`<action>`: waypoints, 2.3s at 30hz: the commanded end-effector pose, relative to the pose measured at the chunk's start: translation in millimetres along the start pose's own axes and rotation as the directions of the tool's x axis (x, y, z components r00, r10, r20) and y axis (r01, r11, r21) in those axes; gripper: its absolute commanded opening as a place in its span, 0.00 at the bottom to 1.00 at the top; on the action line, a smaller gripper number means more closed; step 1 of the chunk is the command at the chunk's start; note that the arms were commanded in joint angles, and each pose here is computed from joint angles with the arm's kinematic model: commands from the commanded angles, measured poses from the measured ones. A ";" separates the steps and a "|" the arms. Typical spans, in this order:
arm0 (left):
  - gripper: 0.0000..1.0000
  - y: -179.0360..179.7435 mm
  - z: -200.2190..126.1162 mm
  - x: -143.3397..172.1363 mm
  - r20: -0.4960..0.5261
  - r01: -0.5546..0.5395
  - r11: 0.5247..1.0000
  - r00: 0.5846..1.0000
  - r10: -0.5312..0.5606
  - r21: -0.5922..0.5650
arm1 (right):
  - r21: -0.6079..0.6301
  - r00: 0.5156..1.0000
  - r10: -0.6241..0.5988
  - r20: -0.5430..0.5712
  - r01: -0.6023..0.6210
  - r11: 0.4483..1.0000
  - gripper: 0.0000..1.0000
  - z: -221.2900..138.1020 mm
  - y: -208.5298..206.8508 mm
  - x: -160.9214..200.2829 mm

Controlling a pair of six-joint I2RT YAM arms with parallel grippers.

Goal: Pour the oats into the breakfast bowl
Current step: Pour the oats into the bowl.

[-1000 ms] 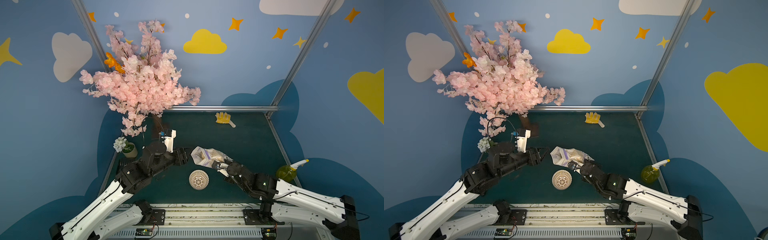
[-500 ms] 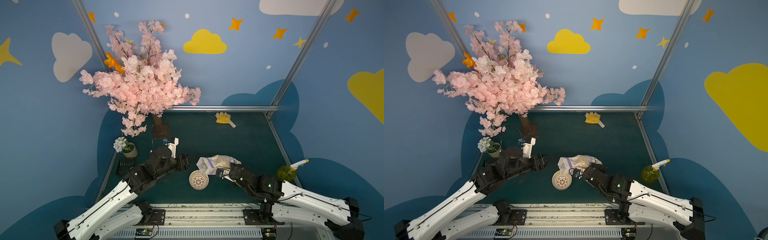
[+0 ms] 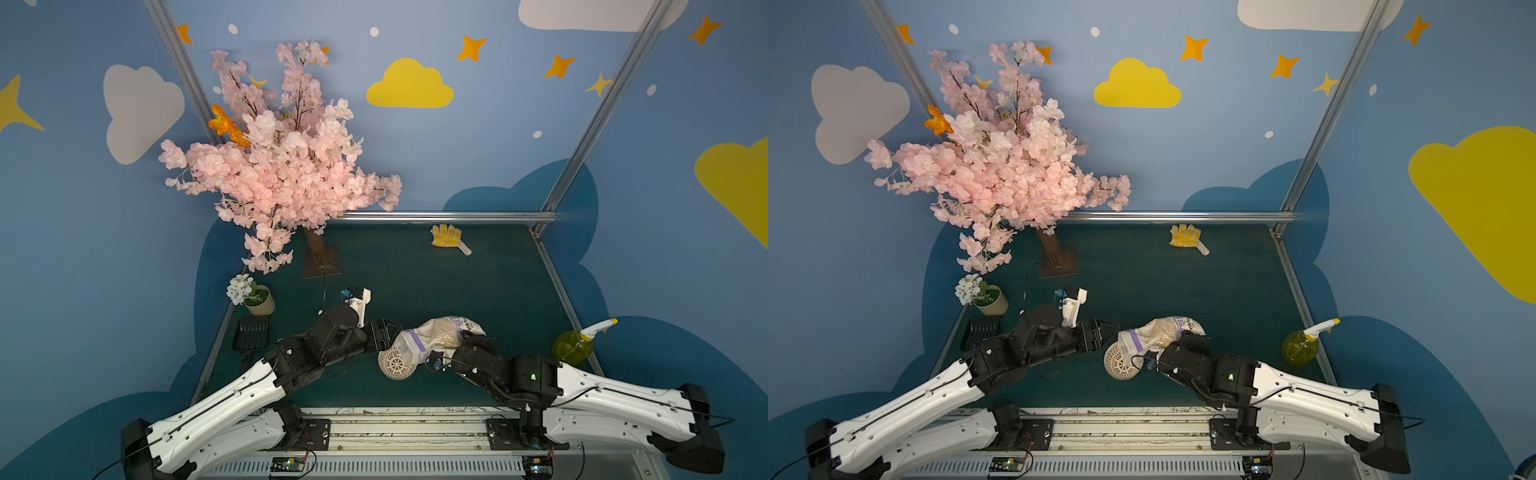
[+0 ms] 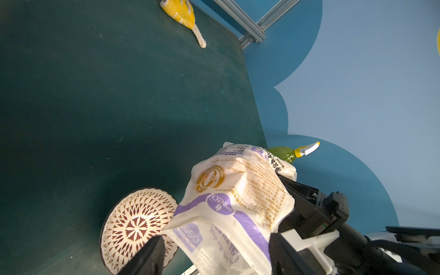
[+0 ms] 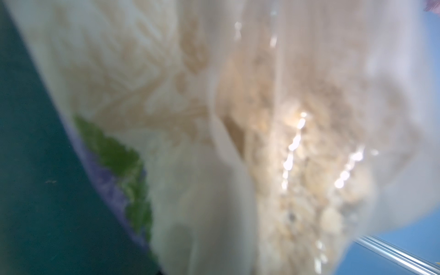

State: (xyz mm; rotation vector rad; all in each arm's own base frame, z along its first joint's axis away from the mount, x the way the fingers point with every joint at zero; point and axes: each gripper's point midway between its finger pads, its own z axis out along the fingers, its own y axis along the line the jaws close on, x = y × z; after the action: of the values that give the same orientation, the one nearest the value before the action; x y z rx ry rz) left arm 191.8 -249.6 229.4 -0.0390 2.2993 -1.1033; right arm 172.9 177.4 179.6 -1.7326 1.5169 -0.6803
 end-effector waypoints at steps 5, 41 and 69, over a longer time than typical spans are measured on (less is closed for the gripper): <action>0.73 13.4 8.1 11.5 0.030 0.105 0.994 0.994 -0.105 0.005 | 0.253 0.999 0.036 -0.036 -0.026 0.967 0.00 -15.1 -49.4 -9.6; 0.58 25.6 38.3 42.4 -0.002 0.195 0.980 0.981 -0.195 -0.030 | 0.288 0.975 -0.124 -0.185 0.174 0.942 0.00 0.2 -36.6 -10.4; 0.53 46.5 47.5 54.6 0.004 0.241 0.969 0.970 -0.241 -0.060 | 0.332 0.931 -0.208 -0.301 0.307 0.892 0.00 -1.3 -50.3 -23.4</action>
State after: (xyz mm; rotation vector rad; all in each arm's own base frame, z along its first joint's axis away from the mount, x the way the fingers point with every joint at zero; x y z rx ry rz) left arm 179.6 -266.7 148.1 -0.3450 2.3840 -1.1575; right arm 188.4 195.9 170.8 -1.8631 1.1987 -1.2254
